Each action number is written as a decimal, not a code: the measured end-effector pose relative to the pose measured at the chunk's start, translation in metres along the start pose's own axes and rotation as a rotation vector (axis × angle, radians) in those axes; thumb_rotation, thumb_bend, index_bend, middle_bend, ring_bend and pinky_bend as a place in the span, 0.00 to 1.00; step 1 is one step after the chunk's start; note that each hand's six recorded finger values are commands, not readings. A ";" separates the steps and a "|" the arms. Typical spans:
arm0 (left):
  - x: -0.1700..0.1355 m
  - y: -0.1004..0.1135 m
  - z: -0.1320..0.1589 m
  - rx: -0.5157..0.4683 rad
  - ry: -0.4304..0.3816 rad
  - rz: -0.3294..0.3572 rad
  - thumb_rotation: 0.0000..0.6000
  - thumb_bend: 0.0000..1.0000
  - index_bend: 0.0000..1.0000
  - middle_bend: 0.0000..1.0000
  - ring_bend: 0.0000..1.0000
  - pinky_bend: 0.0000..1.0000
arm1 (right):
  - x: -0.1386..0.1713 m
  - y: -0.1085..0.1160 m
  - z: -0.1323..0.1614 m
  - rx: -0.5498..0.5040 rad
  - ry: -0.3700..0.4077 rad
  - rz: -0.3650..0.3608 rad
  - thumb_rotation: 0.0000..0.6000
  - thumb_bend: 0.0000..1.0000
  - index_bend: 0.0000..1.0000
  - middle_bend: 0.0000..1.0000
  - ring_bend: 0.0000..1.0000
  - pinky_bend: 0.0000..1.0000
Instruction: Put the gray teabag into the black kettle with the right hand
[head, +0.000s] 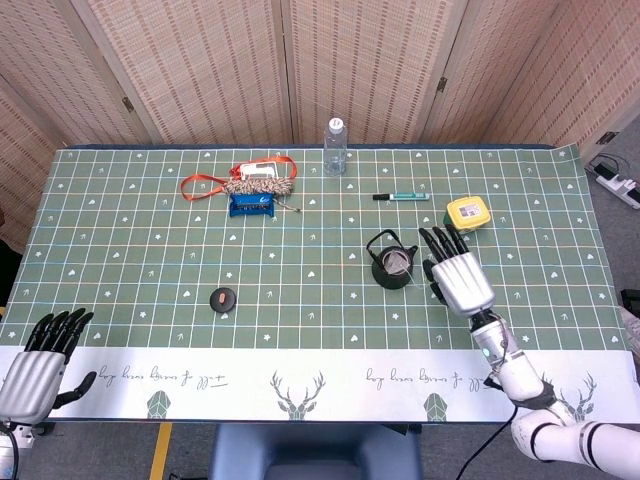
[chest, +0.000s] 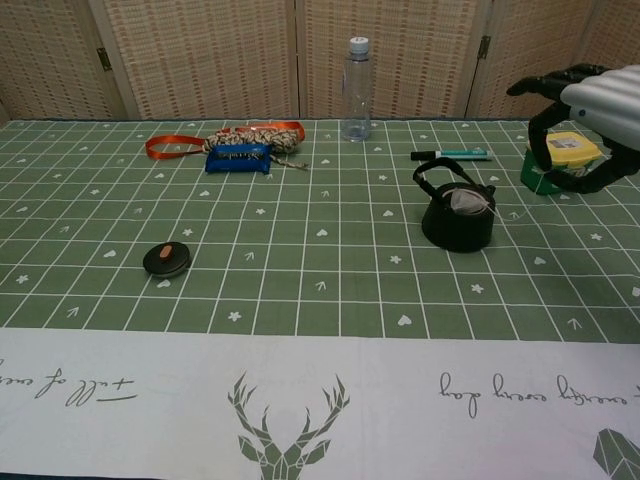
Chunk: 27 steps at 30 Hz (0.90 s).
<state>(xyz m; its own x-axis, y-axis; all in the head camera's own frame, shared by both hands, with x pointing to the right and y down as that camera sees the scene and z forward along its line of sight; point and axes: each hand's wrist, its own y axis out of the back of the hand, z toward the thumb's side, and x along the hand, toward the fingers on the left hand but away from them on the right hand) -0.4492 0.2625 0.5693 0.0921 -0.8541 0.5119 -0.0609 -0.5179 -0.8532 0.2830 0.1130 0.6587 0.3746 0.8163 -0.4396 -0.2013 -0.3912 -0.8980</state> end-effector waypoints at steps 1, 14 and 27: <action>0.000 0.000 0.000 -0.001 0.001 0.000 1.00 0.29 0.00 0.03 0.01 0.00 | 0.003 -0.004 -0.001 0.001 0.005 0.013 1.00 0.43 0.52 0.03 0.03 0.00; -0.001 0.001 0.003 0.001 -0.004 0.004 1.00 0.29 0.00 0.03 0.01 0.00 | 0.057 -0.031 -0.012 0.066 0.029 0.314 1.00 0.29 0.00 0.00 0.00 0.00; -0.001 0.000 0.006 0.000 -0.012 0.003 1.00 0.29 0.00 0.03 0.01 0.00 | 0.035 0.007 -0.020 0.011 -0.051 0.365 1.00 0.29 0.00 0.09 0.05 0.00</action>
<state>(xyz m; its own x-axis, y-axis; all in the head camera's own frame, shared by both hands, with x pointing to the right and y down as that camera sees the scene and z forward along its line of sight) -0.4432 0.2641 0.5684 0.1034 -0.8549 0.5083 -0.0611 -0.5156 -0.8547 0.3132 0.1304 0.6368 0.2313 0.6440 -0.7292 -0.3233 -0.6561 -0.6820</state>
